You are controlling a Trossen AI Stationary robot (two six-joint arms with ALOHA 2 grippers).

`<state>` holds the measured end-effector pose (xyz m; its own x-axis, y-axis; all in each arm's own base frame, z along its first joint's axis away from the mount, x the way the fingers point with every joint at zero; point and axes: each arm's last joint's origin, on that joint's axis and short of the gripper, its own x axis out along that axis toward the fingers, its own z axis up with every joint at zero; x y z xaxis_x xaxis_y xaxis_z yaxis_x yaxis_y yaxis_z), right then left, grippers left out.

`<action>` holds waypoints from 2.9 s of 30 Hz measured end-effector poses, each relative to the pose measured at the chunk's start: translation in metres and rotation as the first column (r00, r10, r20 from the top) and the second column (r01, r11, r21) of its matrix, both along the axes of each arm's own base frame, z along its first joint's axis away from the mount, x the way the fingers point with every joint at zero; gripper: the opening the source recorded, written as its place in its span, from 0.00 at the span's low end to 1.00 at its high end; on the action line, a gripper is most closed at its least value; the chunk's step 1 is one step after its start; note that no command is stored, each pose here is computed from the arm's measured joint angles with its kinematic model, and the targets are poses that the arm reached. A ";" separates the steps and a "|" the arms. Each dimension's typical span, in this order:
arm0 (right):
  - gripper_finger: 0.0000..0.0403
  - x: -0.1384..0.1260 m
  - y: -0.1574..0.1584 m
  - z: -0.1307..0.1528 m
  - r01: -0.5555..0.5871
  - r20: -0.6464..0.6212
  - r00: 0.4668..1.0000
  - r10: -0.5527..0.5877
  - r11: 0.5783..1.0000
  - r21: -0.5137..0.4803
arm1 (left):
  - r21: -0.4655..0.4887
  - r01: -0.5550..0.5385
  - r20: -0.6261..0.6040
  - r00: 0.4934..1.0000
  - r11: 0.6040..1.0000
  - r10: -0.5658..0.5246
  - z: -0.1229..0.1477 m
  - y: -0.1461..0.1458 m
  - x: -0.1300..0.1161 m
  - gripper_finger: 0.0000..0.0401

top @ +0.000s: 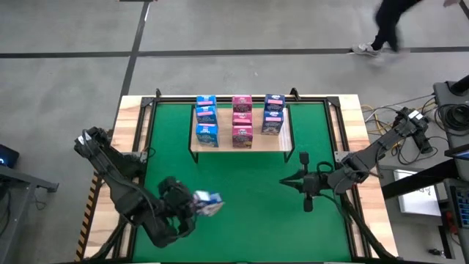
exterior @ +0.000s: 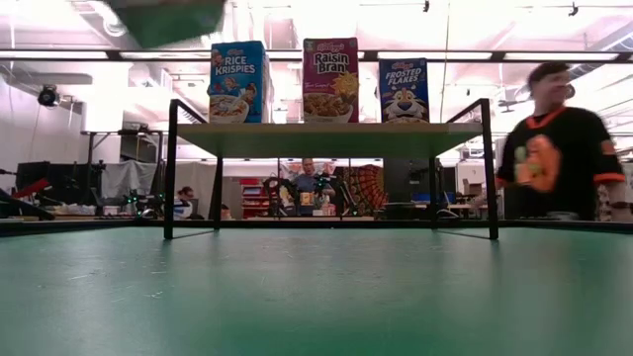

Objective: Stack cereal on shelf
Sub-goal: Put the dark blue cereal box, aligned with the other dark blue cereal box on the shelf

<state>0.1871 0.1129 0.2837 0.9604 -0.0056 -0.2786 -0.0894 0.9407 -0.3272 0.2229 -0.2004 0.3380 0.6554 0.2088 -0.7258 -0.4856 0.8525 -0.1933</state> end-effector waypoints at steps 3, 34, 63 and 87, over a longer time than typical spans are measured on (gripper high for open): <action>0.02 -0.005 0.000 -0.005 -0.030 0.030 0.999 0.030 1.000 -0.002 | 0.118 0.076 0.106 0.990 0.990 -0.089 0.023 0.008 0.019 0.35; 0.02 -0.050 0.020 -0.014 -0.462 0.221 0.873 0.436 0.883 0.081 | 0.488 0.100 0.340 0.893 0.867 -0.294 0.080 0.116 0.111 0.35; 0.02 -0.099 -0.031 -0.027 -0.504 0.505 0.759 0.411 0.861 0.058 | 0.543 0.068 0.406 0.851 0.837 -0.333 0.056 0.143 0.169 0.35; 0.02 -0.113 -0.046 -0.031 -0.515 0.587 0.726 0.359 0.849 0.118 | 0.567 0.366 -0.121 0.923 0.738 -0.365 0.048 0.159 0.229 0.35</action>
